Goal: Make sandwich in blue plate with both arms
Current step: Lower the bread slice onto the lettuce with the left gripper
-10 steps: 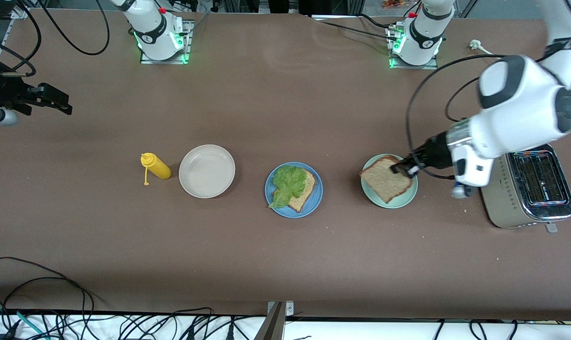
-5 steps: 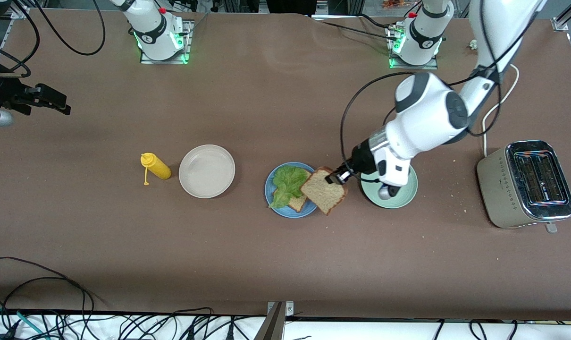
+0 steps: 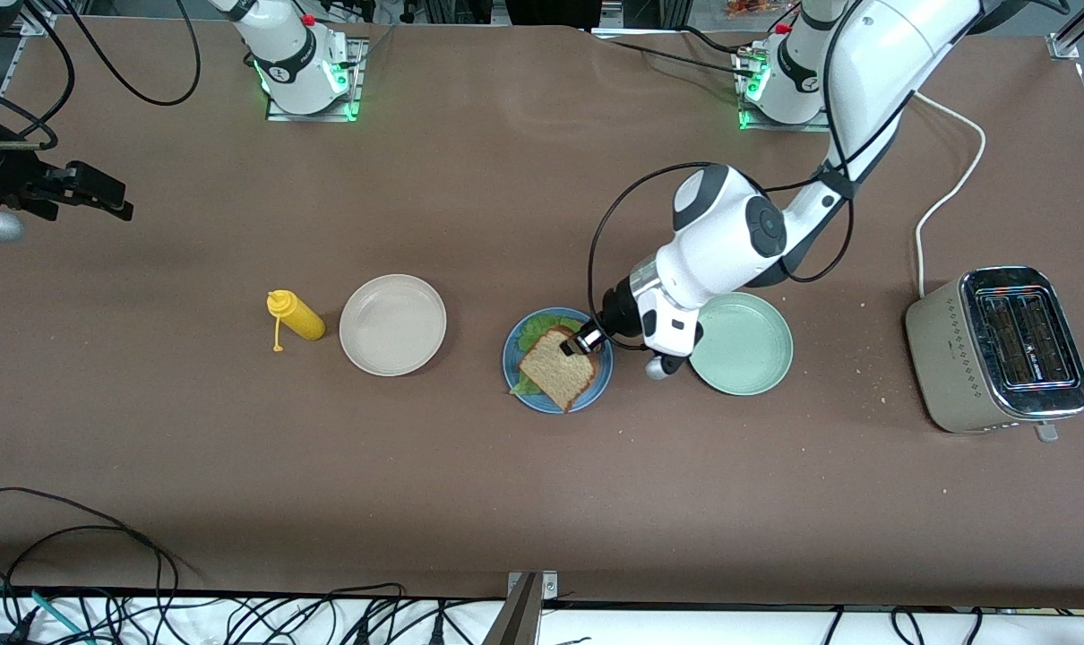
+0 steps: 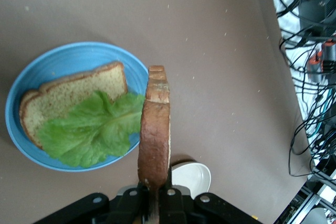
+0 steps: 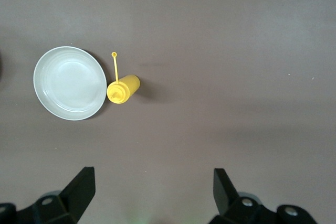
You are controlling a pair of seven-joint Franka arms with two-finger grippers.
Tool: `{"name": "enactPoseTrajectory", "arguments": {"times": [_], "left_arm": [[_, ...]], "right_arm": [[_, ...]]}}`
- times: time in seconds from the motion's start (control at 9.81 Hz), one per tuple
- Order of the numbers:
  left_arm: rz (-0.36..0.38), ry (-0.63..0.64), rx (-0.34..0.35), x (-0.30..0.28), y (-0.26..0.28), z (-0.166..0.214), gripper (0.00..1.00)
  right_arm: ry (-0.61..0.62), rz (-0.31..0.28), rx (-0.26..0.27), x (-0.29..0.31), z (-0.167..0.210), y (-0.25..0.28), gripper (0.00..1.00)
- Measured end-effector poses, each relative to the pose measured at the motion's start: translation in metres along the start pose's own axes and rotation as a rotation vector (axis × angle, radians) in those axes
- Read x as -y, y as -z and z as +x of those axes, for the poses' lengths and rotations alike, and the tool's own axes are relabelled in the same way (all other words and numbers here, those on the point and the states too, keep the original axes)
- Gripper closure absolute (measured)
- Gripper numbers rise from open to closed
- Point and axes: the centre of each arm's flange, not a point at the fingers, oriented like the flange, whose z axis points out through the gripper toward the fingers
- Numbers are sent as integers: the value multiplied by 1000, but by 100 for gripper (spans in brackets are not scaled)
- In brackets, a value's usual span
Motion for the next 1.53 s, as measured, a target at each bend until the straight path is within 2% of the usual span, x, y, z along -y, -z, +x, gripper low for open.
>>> {"name": "enactPoseTrajectory", "arguments": {"times": [0.2,0.71,1.53], "left_arm": [[16,-6,14,4,-13,-8,91],[59,-15,-2,16,-36,-8,91],[65,-6,-5,20,-48,-1,91]], "right_arm": [[0,0,-8,0,0,4,0],[10,-1,-17,6,1,6,0],[12,-2,-22,7,1,7,0]]}}
